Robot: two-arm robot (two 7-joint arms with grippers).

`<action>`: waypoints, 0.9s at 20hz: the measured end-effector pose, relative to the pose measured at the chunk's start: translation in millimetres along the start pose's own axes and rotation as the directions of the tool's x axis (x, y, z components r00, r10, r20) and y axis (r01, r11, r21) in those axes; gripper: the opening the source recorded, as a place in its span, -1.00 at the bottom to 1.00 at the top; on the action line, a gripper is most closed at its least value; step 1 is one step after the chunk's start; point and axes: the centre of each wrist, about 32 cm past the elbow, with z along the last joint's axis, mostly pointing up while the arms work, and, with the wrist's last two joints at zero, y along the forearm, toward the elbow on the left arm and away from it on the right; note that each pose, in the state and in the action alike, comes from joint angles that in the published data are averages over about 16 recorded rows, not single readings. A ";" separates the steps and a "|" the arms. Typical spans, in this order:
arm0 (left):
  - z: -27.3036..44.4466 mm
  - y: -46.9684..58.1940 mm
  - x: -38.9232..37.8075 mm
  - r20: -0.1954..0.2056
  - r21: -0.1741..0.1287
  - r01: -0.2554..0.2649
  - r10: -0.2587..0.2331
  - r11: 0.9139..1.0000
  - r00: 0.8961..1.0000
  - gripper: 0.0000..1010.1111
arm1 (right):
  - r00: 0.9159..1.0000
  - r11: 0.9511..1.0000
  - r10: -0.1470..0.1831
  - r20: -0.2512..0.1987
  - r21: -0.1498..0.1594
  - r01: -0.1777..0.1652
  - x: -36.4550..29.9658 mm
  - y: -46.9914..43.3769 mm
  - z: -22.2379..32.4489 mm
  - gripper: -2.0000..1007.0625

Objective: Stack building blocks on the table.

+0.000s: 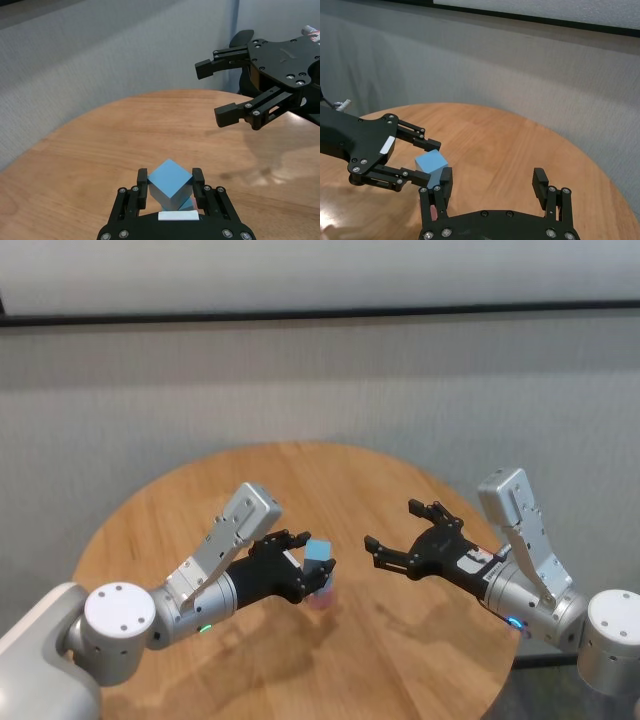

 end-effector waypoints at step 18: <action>16.8 10.8 10.9 0.008 -0.049 -0.051 0.051 0.997 0.999 0.94 | 1.000 1.000 0.000 0.000 0.000 0.000 0.0 0.0 0.0 1.00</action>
